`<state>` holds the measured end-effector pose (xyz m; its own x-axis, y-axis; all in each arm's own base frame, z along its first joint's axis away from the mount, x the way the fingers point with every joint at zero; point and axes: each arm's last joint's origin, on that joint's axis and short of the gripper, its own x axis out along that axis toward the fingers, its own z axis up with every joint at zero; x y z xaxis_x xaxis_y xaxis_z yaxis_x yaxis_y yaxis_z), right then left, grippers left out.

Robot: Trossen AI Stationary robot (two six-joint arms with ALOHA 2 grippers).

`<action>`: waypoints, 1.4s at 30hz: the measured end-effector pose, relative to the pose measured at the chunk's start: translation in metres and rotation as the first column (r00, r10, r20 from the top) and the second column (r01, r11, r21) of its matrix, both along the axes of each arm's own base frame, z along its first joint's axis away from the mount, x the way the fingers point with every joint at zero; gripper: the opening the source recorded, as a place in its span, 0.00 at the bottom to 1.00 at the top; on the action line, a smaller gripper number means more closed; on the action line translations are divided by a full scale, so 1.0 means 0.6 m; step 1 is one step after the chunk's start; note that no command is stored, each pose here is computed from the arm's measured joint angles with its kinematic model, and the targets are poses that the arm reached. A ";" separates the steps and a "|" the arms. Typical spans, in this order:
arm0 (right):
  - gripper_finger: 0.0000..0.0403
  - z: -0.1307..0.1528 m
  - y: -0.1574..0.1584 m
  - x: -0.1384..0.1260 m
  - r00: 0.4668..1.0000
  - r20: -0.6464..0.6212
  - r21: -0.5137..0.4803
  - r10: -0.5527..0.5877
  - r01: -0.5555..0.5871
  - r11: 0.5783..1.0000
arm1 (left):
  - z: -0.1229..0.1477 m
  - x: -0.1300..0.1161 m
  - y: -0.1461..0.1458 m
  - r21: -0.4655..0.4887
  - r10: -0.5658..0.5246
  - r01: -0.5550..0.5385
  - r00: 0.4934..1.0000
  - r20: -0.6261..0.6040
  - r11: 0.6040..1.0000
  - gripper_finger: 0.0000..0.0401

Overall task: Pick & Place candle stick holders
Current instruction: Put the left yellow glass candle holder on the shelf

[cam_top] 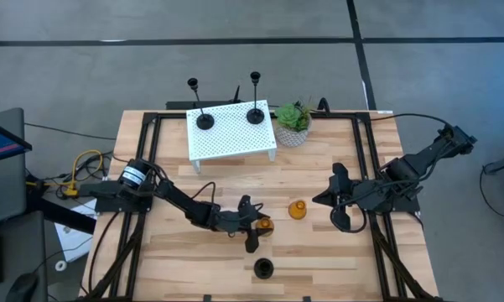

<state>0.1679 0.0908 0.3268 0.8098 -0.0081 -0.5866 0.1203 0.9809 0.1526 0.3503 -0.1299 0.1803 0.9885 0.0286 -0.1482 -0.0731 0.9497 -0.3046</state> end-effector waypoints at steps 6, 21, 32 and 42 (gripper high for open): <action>0.00 0.000 0.000 0.000 1.000 0.000 0.000 0.000 0.000 1.000 | -0.001 0.000 0.000 0.003 0.002 -0.002 1.000 -0.005 1.000 0.42; 0.00 0.000 0.000 0.000 1.000 0.000 0.000 0.000 0.000 1.000 | -0.002 -0.001 0.001 0.014 0.012 -0.011 1.000 -0.023 1.000 0.35; 0.00 -0.001 0.000 0.000 1.000 -0.004 -0.002 0.000 0.000 1.000 | 0.054 -0.029 0.015 0.028 0.027 -0.025 0.998 -0.063 0.999 0.35; 0.00 0.000 0.000 0.000 1.000 -0.002 -0.001 0.000 0.000 1.000 | 0.196 -0.126 0.062 0.085 0.181 -0.181 0.983 0.009 0.980 0.35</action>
